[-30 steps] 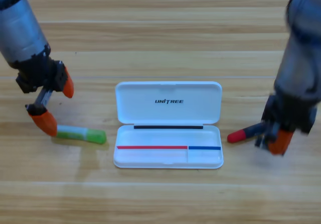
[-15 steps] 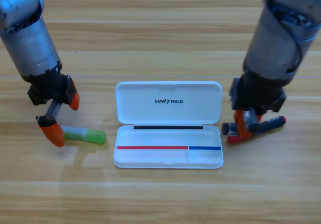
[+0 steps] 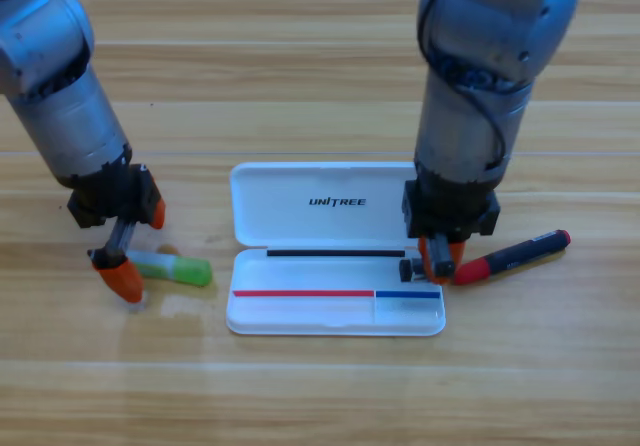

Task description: Clean up eraser and pencils

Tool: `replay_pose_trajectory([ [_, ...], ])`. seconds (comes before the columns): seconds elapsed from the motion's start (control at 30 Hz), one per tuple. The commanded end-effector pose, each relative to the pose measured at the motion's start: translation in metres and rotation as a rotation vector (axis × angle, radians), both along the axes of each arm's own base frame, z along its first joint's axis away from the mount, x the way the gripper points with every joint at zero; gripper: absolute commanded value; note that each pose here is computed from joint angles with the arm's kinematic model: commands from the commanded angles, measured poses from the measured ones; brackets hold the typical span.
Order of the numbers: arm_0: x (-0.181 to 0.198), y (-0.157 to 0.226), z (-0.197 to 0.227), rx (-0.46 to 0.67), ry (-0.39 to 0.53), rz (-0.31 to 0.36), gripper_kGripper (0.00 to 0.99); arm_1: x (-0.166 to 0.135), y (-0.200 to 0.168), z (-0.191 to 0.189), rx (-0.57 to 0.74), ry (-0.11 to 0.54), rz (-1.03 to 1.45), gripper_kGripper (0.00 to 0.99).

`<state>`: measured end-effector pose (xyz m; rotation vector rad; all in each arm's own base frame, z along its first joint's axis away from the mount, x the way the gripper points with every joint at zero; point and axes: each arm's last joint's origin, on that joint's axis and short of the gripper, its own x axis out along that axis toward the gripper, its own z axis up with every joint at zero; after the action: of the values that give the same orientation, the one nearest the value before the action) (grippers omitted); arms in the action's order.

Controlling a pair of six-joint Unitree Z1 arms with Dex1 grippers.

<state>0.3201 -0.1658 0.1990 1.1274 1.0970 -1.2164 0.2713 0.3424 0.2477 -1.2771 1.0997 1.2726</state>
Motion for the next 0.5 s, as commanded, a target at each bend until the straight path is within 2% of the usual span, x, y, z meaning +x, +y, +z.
replay_pose_trajectory([
  [0.03, -0.005, -0.011, -0.024, 0.040, 0.039, -0.013, 0.988, -0.003, 0.014, -0.033, -0.081, 0.041, 0.026, 0.000],
  [0.5, -0.007, -0.014, -0.035, 0.040, 0.020, -0.020, 0.890, -0.016, 0.026, -0.039, -0.079, 0.066, 0.030, 0.000],
])
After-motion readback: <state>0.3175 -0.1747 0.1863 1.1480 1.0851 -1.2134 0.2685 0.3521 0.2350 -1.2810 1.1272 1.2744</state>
